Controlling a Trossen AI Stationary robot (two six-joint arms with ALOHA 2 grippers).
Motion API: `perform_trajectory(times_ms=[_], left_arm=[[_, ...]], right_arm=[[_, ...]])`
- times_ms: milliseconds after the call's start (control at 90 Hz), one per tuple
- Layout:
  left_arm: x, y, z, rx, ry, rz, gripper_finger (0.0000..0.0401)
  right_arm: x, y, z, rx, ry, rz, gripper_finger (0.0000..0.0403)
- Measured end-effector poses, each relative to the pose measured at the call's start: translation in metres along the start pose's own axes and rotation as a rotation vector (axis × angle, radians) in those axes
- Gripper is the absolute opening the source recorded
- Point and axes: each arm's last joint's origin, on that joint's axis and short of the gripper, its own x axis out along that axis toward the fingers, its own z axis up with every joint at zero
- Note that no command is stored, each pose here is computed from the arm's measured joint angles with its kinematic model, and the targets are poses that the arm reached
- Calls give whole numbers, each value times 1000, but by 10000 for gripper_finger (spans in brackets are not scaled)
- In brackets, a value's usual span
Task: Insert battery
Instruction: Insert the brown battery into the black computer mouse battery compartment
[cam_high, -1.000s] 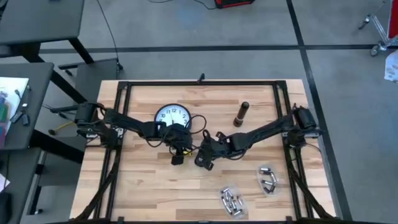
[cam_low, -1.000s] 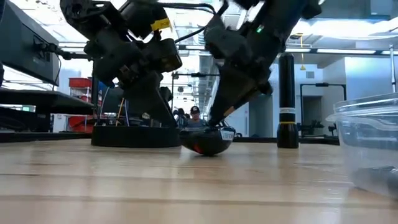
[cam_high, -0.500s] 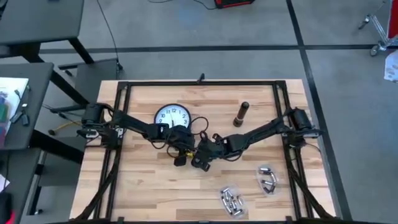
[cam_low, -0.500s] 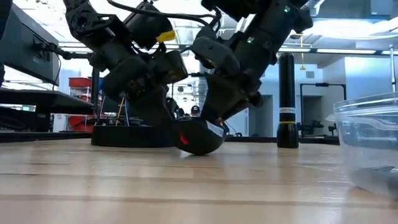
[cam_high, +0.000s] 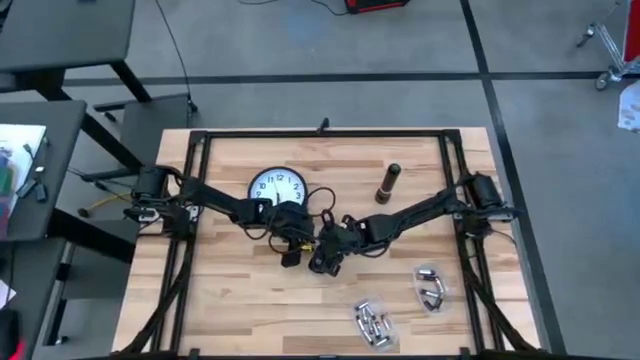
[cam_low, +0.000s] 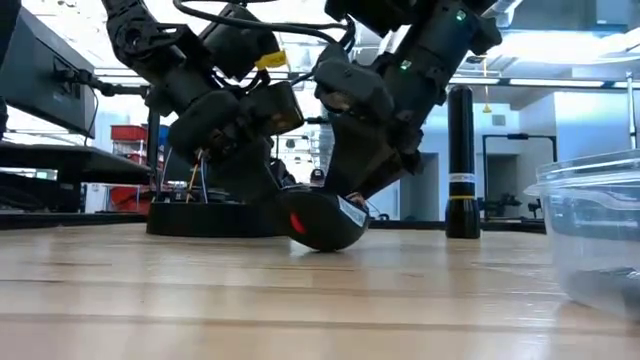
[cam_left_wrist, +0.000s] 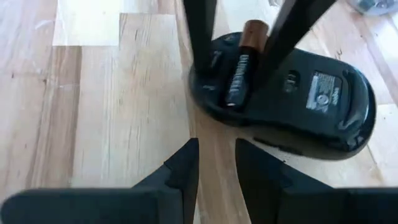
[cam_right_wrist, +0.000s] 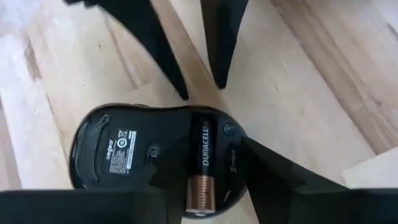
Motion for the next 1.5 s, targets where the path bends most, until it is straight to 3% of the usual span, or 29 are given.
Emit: perform_trajectory(times_ms=[222, 456, 700, 878, 1033, 1244, 1367, 1500], left_arm=[[0, 0, 0, 0, 0, 0, 84], [0, 0, 0, -13, 2, 1, 84], [-8, -2, 5, -24, 3, 1, 84], [-20, -2, 10, -39, 7, 3, 86], [-26, 0, 15, -99, -9, 12, 114], [-28, 4, 16, -97, -22, 25, 153], [-28, 4, 18, -73, -37, 23, 154], [-28, 3, 16, -76, -20, 23, 154]], right_arm=[[-10, 2, 6, 7, -33, 23, 142], [-18, 3, 5, 30, 28, 95, 139], [-86, 4, 3, 49, 38, 72, 137], [-123, 19, -33, 148, -84, -17, 138], [-119, 25, -69, 327, -159, -3, 154], [-80, 19, -85, 448, -234, 43, 186], [-57, 21, -79, 426, -293, 90, 178], [-45, 24, -75, 388, -322, 126, 138]])
